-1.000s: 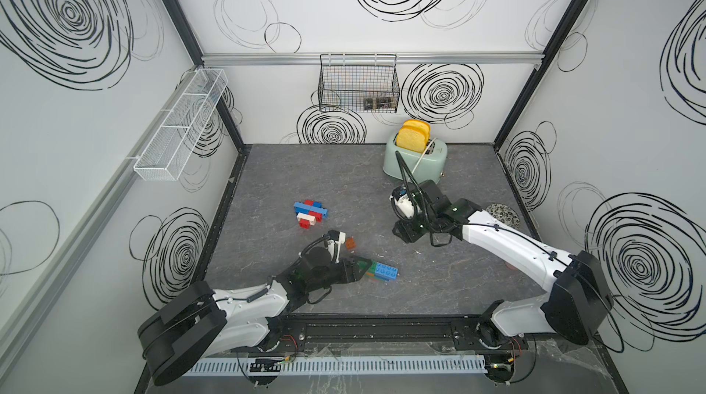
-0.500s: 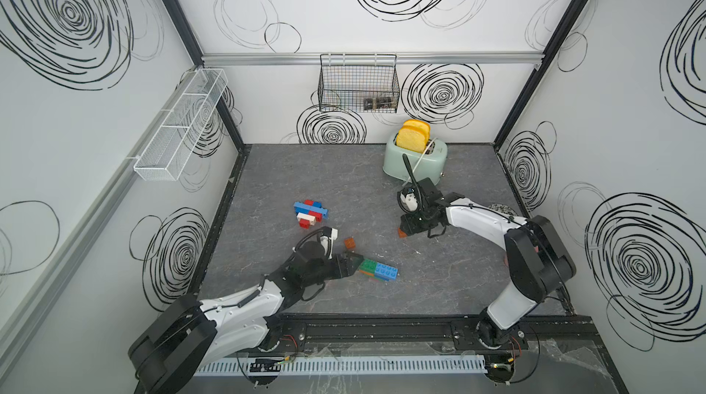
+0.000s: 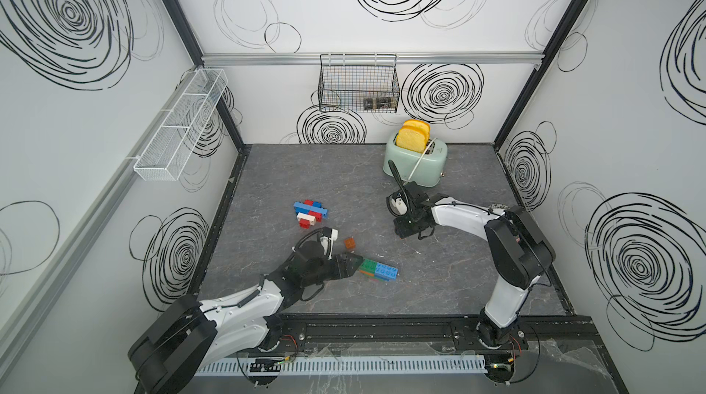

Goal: Assemble a heart with lego
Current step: Pick up the lego brick from the center of the board, then assemble the lego brick with the lego brick.

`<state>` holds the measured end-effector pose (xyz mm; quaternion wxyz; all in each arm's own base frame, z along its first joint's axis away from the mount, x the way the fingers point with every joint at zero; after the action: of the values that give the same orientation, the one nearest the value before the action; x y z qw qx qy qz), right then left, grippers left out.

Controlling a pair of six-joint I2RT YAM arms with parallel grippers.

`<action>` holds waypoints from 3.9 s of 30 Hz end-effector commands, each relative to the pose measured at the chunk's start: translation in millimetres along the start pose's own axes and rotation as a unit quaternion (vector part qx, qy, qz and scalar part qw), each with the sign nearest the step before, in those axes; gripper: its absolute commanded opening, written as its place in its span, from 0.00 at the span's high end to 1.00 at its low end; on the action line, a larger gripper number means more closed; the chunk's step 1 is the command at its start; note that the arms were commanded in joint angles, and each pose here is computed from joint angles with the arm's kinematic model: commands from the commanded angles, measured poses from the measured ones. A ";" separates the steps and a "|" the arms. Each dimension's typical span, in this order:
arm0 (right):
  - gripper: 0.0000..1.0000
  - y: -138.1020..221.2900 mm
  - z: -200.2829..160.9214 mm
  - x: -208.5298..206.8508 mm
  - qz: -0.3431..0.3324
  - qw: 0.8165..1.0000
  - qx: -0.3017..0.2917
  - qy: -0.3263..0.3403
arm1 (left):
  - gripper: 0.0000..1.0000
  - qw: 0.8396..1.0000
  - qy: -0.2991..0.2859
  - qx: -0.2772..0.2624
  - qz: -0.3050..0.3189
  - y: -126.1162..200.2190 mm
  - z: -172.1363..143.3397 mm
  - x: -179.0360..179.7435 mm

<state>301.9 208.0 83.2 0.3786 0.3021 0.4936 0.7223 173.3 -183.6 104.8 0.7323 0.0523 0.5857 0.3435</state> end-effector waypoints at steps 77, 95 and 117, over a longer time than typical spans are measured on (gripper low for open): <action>0.68 101.8 -79.0 138.7 0.124 0.934 0.029 0.332 | 0.27 0.996 -0.054 0.063 -0.011 -37.6 -15.9 -16.8; 0.70 91.7 -91.7 145.3 0.036 0.937 0.038 0.344 | 0.27 0.997 -0.051 0.061 -0.003 -36.8 -18.4 -12.9; 0.71 64.7 -100.3 138.5 0.026 0.924 0.093 0.369 | 0.26 0.998 -0.040 0.047 -0.026 -29.6 -13.6 -21.6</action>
<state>138.1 281.2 156.7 0.1484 0.0527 0.5889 0.7927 170.9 -222.7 94.4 0.7534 0.1086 0.5749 0.3003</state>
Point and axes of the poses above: each gripper's point midway between its finger pads, its own y axis back along the fingers, its own x axis along the line the jaws close on, z = x × y, the point moved 6 cm from there along y, back along the fingers, and after that the axes turned 6 degrees about y, right-handed, at the moved point
